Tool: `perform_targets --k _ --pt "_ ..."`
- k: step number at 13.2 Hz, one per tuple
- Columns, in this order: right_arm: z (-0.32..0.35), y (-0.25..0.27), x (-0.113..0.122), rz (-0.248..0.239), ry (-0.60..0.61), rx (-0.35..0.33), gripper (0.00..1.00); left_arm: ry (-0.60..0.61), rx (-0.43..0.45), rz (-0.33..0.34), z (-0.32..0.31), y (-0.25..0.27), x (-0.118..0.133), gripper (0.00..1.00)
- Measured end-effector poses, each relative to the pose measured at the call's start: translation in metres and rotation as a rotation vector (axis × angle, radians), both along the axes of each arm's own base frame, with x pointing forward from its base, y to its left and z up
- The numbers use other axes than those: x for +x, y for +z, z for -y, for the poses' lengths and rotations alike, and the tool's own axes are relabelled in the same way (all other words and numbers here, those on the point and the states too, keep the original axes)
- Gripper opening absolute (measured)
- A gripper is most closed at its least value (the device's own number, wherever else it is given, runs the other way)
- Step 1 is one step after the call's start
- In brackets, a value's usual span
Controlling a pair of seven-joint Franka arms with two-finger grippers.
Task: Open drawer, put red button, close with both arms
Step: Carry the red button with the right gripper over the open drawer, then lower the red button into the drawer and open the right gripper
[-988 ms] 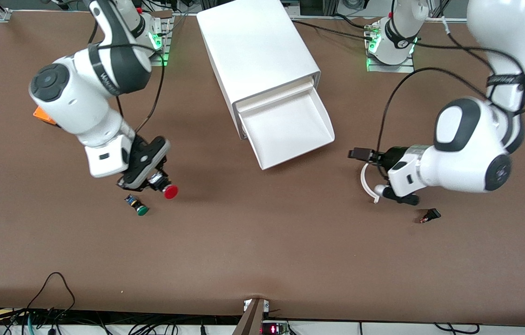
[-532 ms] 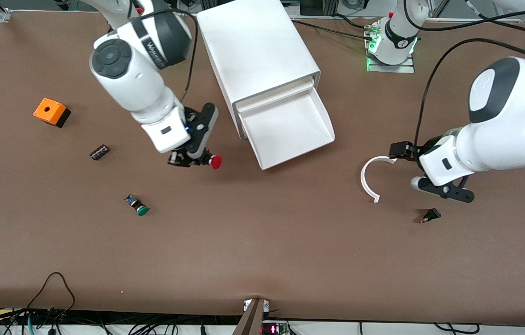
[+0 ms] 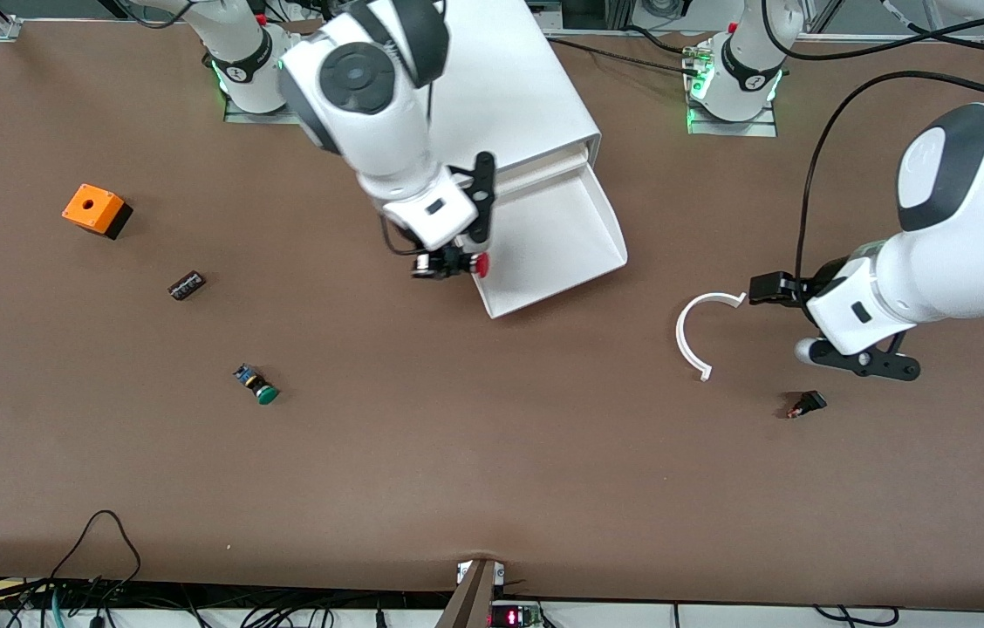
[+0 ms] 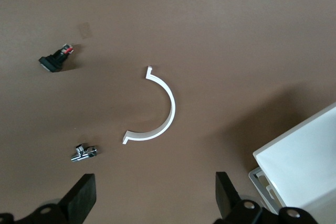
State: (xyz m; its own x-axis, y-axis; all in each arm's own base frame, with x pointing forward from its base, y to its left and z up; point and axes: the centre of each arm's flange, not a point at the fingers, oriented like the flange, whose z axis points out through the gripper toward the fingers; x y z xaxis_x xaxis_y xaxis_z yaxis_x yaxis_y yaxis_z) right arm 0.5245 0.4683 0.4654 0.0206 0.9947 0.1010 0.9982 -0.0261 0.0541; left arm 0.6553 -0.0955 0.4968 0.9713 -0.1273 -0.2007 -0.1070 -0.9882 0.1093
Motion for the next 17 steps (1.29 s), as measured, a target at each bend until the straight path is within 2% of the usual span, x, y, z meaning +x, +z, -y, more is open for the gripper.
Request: perform_targets --k 6,13,17 --pt "-0.067 -0.033 -0.050 0.035 0.120 -0.092 0.42 0.117 0.008 0.002 -0.074 0.005 0.006 1.00" --pt "-0.095 -0.089 -0.058 0.018 0.189 -0.122 0.42 0.103 0.001 -0.019 -0.061 -0.020 0.014 1.00" --pt "-0.109 -0.117 -0.068 0.026 0.298 -0.146 0.42 0.102 0.001 -0.018 -0.059 -0.019 0.014 1.00"
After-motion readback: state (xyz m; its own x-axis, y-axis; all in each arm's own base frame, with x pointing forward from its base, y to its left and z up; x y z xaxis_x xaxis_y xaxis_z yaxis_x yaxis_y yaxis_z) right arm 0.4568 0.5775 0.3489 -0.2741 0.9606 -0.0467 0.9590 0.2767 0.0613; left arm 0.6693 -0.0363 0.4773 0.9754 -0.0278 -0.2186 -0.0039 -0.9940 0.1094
